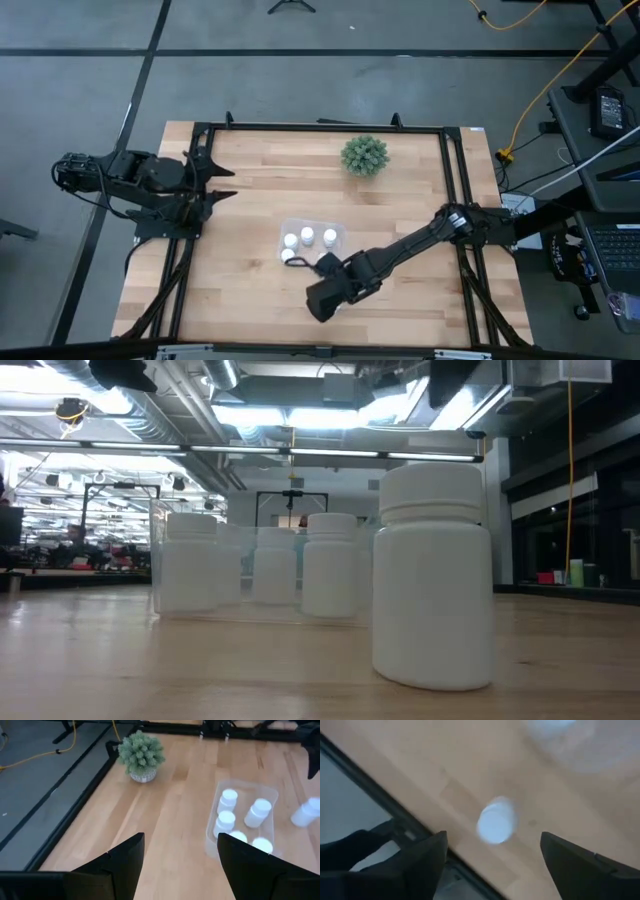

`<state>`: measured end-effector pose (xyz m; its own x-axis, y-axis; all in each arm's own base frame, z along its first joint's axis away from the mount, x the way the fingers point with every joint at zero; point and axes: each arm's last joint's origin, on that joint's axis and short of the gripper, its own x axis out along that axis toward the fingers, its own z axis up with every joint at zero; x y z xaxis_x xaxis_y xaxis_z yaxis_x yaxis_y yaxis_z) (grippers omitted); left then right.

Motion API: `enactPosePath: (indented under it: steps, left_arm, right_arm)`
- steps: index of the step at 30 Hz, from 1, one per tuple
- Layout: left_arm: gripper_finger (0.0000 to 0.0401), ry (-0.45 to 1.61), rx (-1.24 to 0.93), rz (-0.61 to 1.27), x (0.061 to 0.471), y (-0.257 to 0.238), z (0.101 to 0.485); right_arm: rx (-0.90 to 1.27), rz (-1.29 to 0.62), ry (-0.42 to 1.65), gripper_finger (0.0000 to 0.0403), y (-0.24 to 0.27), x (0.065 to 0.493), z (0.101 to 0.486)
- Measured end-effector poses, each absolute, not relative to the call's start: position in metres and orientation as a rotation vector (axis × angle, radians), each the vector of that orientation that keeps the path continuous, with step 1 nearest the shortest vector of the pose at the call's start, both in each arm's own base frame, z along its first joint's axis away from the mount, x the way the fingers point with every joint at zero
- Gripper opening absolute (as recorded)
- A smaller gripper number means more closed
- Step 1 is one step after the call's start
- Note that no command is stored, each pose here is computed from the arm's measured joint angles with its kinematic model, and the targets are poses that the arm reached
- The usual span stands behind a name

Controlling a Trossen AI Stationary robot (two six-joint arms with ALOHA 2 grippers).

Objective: Pick and place pill bottles into a basket
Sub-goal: Put the white medicine bottle into the transparent bin

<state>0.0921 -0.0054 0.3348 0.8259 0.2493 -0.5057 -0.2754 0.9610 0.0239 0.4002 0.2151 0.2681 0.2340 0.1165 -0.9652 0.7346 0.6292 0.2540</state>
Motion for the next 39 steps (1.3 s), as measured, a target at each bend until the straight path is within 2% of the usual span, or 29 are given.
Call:
enactPosePath:
  steps: [6,16,39]
  left_arm:
    - [0.0244,0.611,-0.023,0.265,0.088,-0.005,0.329]
    - [0.0244,0.636,-0.001,0.218,0.088,-0.006,0.327]
    - [0.0244,0.612,-0.073,0.299,0.088,-0.005,0.328]
  right_arm:
    - [0.917,-0.468,1.343,0.0305,0.237,0.411,0.237]
    - [0.886,-0.560,1.393,0.0301,0.234,0.403,0.245]
    - [0.717,-0.492,1.444,0.0301,0.224,0.414,0.222]
